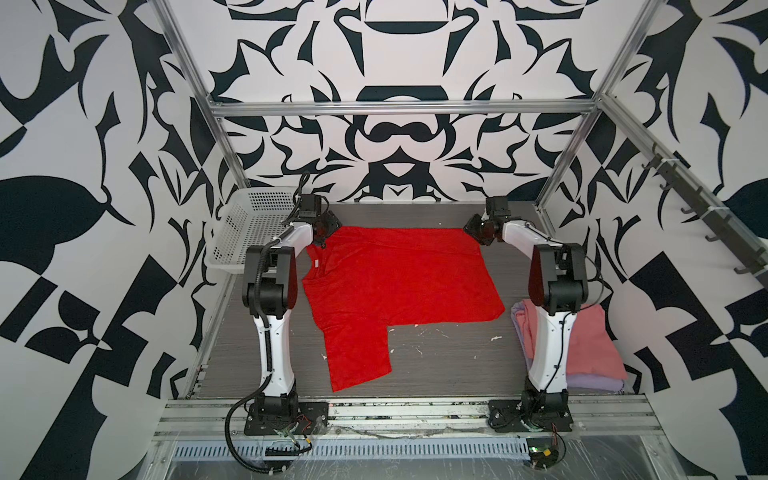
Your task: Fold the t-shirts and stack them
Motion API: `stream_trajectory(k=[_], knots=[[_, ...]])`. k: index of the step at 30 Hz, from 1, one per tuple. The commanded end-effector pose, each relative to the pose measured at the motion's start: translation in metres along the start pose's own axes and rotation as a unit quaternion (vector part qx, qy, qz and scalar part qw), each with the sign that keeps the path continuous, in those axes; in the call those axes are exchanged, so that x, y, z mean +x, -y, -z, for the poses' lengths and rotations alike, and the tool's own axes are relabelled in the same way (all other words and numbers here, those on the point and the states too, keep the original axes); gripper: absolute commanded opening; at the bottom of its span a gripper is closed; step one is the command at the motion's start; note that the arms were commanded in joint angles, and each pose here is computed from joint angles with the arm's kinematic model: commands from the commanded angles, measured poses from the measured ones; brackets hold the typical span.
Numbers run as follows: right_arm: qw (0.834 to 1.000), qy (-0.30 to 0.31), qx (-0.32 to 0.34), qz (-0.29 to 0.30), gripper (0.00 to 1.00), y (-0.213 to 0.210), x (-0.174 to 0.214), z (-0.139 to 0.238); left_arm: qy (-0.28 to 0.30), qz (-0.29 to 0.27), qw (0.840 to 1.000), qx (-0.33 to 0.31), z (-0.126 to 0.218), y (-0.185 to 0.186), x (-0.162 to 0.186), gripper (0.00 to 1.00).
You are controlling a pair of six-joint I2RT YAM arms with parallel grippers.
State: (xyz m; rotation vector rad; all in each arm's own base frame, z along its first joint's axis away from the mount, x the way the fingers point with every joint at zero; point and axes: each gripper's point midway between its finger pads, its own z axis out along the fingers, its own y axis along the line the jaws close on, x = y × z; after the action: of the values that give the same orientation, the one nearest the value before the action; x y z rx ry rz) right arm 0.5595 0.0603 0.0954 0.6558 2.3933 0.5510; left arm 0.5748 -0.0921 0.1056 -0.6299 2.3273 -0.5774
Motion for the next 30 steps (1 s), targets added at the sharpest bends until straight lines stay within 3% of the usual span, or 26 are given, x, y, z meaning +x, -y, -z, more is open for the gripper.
stream_trajectory(k=[1, 5, 9, 14, 20, 24, 30], knots=[[0.999, 0.032, -0.001, 0.042, 0.46, -0.018, -0.013, 0.063, 0.011, -0.067, 0.994, 0.087, 0.054, 0.067, -0.005, 0.74], [0.999, 0.009, 0.023, 0.029, 0.47, 0.004, 0.021, 0.094, -0.026, -0.068, 0.991, 0.113, 0.08, 0.079, 0.031, 0.74], [0.999, -0.015, 0.038, 0.006, 0.49, 0.029, 0.064, 0.122, -0.079, -0.034, 0.988, 0.128, 0.102, 0.071, 0.083, 0.74], [0.993, -0.084, 0.078, -0.016, 0.52, 0.065, 0.127, 0.149, -0.121, -0.016, 0.991, 0.058, 0.143, 0.028, 0.153, 0.74], [0.99, -0.092, 0.076, -0.073, 0.54, 0.093, 0.176, 0.166, -0.18, 0.001, 0.982, -0.056, 0.202, -0.05, 0.234, 0.72], [0.987, -0.094, 0.078, -0.103, 0.54, 0.106, 0.196, 0.171, -0.207, 0.008, 0.972, -0.11, 0.24, -0.087, 0.272, 0.71], [0.986, -0.087, 0.091, -0.113, 0.54, 0.121, 0.211, 0.179, -0.26, 0.006, 0.95, -0.175, 0.27, -0.131, 0.322, 0.71]])
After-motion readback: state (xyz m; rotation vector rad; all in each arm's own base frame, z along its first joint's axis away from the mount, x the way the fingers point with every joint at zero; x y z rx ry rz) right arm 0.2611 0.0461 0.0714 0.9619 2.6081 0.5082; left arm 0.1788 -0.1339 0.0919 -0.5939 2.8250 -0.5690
